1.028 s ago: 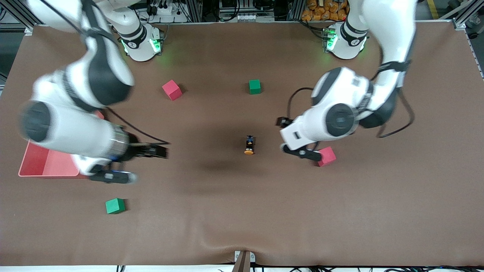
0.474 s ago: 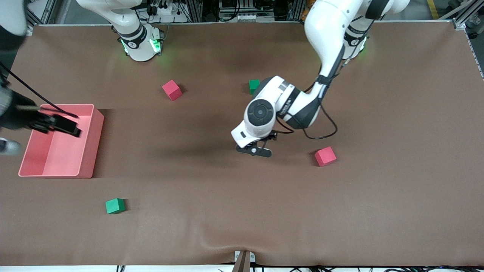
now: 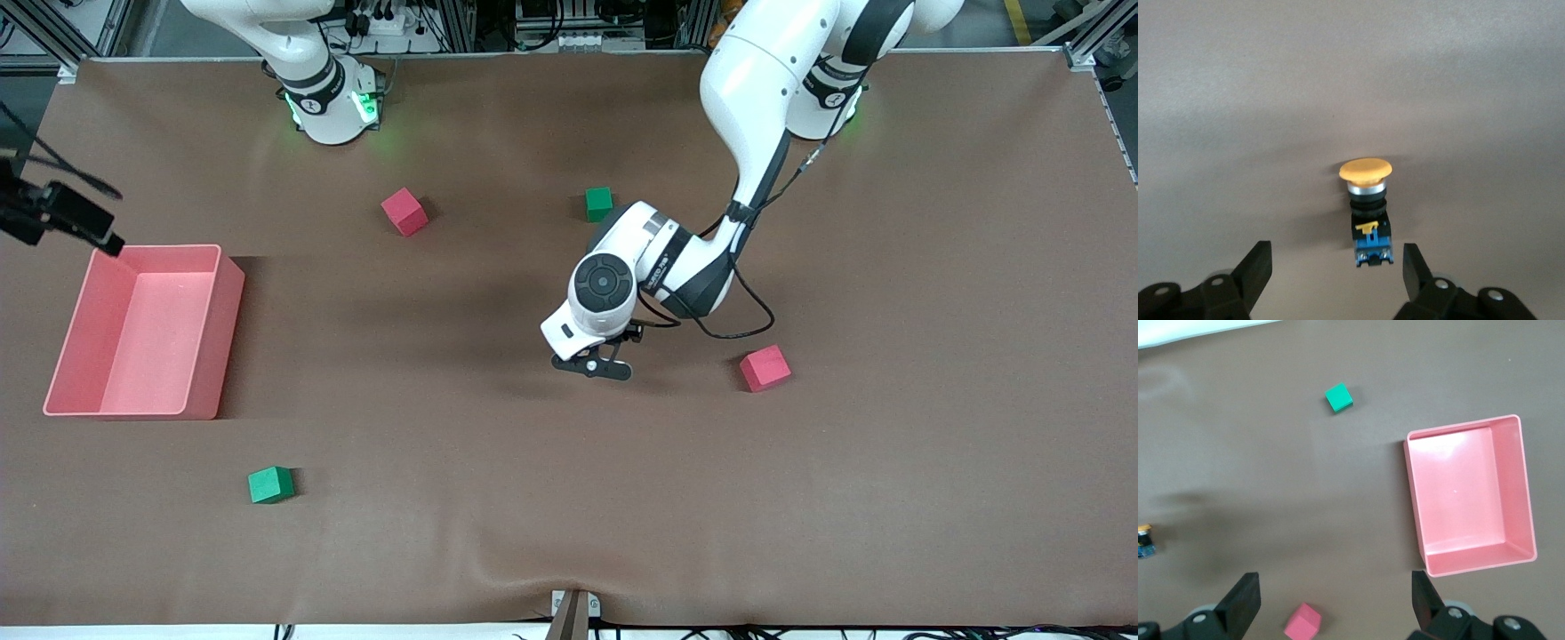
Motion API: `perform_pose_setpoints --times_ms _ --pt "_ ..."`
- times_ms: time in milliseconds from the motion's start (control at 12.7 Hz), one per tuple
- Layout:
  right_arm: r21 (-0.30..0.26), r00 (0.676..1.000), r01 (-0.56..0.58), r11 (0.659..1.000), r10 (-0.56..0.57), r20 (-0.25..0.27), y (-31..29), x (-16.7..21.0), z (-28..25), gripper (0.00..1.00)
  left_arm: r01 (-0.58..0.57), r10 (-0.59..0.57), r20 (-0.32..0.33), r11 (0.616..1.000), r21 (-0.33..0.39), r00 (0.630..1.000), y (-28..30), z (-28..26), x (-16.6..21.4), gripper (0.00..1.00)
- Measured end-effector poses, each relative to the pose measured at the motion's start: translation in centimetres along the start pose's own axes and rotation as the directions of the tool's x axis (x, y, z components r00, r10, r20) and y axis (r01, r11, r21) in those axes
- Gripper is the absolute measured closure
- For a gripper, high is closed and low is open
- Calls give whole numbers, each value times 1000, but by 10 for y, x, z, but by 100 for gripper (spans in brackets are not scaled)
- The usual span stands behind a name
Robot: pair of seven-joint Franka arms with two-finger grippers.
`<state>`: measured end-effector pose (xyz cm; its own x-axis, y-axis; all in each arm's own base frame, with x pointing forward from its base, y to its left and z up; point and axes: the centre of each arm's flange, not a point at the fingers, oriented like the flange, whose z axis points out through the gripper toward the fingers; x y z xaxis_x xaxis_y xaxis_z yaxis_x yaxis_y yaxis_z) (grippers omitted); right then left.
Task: Place and upright button with both arms
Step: 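Grasp the lying button with the left gripper while the right arm retracts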
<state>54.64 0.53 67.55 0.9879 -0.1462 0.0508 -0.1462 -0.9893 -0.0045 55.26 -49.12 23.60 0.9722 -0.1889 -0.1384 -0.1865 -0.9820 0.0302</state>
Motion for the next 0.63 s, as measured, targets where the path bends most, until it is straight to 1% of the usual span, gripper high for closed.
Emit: perform_pose_setpoints --times_ms 158,395,632 --pt "-4 1000 11 1000 -11 5 3 -14 5 0 -2 2 4 1000 -3 1000 3 8 0 13" --pt "-7 999 40 999 -40 -7 4 -8 11 0 14 -13 30 1000 -27 999 6 25 0 13" --pt "-13 986 163 986 -164 -12 13 -5 12 0 27 -25 42 999 -47 999 8 32 3 16"
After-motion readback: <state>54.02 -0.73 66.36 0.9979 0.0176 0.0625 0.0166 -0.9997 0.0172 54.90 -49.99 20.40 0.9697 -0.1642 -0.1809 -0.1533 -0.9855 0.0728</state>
